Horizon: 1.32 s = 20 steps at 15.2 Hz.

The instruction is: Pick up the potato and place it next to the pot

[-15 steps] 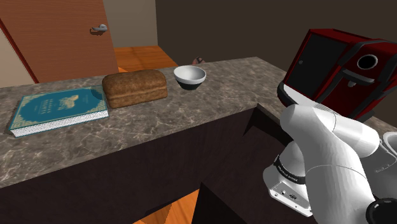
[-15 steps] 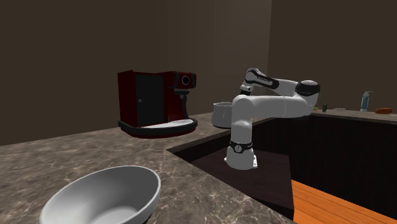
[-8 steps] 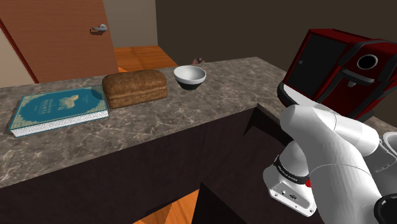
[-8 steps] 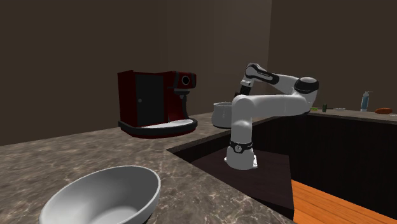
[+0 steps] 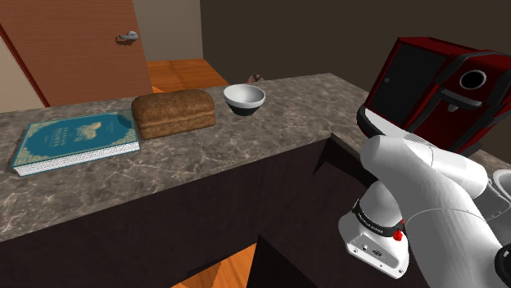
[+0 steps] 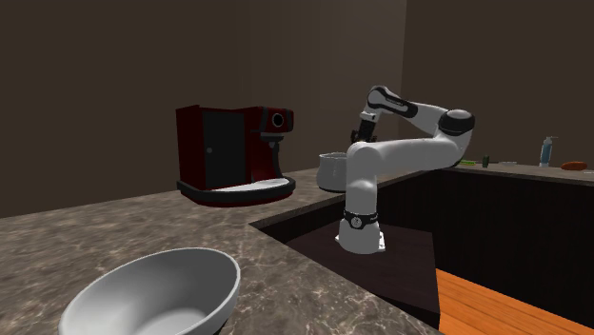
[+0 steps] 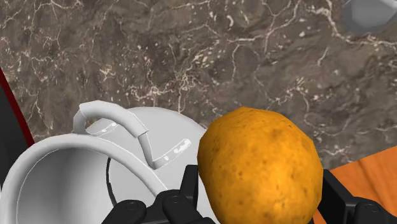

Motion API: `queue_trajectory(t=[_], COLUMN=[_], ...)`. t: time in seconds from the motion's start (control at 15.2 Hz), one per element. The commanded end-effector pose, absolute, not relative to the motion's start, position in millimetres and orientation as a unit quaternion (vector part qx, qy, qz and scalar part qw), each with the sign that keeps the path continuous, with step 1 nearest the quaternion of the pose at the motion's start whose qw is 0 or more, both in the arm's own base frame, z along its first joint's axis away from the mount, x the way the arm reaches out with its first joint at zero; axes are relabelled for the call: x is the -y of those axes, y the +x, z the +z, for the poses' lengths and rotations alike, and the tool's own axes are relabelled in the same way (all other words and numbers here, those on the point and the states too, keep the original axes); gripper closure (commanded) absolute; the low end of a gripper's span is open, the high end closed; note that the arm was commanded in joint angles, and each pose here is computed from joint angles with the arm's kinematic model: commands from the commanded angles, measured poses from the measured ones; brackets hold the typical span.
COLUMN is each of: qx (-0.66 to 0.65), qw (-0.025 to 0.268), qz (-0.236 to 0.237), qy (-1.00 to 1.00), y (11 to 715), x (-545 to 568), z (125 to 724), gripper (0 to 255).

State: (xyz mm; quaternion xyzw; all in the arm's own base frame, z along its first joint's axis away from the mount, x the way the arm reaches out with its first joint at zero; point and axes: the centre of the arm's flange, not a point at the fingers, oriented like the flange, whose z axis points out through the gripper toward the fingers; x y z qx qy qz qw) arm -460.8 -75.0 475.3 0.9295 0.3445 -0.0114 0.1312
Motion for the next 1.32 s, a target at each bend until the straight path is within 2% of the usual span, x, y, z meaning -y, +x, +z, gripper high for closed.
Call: queue_trajectory(t=[0.0,1.06,1.25], qx=[-0.345,-0.345,-0.345], qw=[0.131,0.131,0.131], qz=[-0.011,-0.011,-0.011], qy=[0.929,0.929,0.929], y=[-460,-460,-441], x=[74,74,109], z=[486,569,569], gripper=[255,255,255])
